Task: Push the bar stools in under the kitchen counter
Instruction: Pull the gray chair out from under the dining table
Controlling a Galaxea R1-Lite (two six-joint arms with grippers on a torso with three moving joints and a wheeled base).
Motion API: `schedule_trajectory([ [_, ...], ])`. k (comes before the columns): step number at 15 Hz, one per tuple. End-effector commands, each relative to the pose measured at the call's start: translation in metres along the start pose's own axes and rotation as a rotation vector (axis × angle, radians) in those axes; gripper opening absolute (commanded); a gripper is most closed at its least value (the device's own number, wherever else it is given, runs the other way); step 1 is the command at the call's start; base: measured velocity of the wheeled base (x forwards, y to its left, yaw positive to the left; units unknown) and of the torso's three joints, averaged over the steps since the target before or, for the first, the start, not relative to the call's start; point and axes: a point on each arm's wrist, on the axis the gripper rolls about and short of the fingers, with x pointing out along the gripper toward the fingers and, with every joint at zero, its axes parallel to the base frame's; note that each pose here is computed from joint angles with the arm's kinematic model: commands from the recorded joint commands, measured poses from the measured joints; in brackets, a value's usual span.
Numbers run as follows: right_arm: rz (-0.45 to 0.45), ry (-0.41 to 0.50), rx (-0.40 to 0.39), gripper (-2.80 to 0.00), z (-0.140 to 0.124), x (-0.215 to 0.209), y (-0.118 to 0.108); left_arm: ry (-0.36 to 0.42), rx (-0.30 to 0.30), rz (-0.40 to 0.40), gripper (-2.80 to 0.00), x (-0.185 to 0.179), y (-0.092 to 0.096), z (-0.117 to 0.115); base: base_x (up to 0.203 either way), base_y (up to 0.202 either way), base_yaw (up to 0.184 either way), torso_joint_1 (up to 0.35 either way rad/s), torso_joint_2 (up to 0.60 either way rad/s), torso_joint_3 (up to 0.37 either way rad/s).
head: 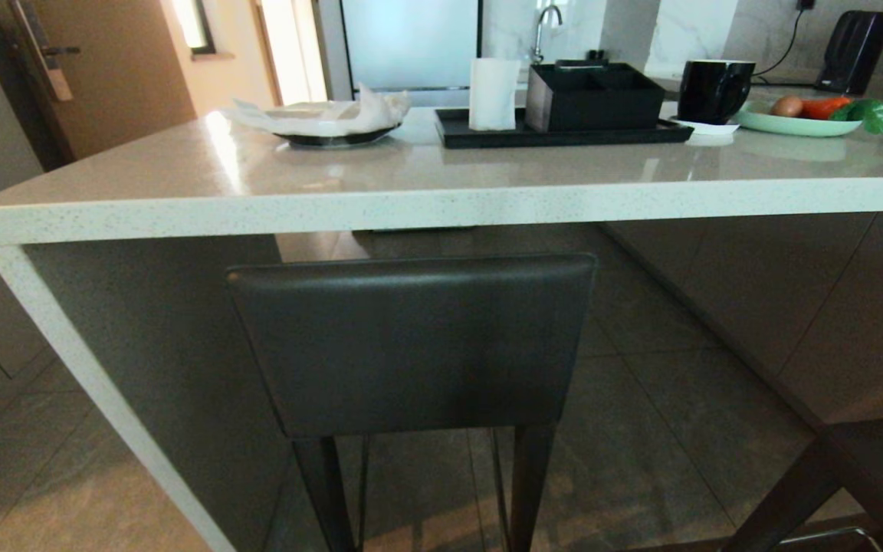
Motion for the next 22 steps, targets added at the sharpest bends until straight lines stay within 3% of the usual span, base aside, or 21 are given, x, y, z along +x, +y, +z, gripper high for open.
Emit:
schedule_trajectory([
  [1,-0.003,-0.001,0.005,-2.8,0.0,-0.0001,-0.0001,0.001,0.0,0.0,-2.8,0.0001,0.0,0.0001,0.0,0.0,0.0,0.0,0.0,0.0],
  [18,-0.004,-0.001,0.01,-2.8,0.0,-0.0001,-0.0001,0.0,0.0,-0.001,-2.8,0.0001,0.0,0.0002,0.0,0.0,0.0,0.0,0.0,0.0],
  [19,-0.004,-0.001,0.01,0.0,0.0001,0.0,-0.0001,0.0,0.0,0.0,0.0,0.0001,0.0,0.0002,0.0,0.0,0.0,0.0,0.0,0.0],
  [22,-0.004,-0.001,0.01,0.0,0.0,-0.0001,-0.0001,0.001,-0.002,0.0,0.0,0.0002,0.0,-0.0001,0.0,0.0,0.0,0.0,0.0,0.0],
])
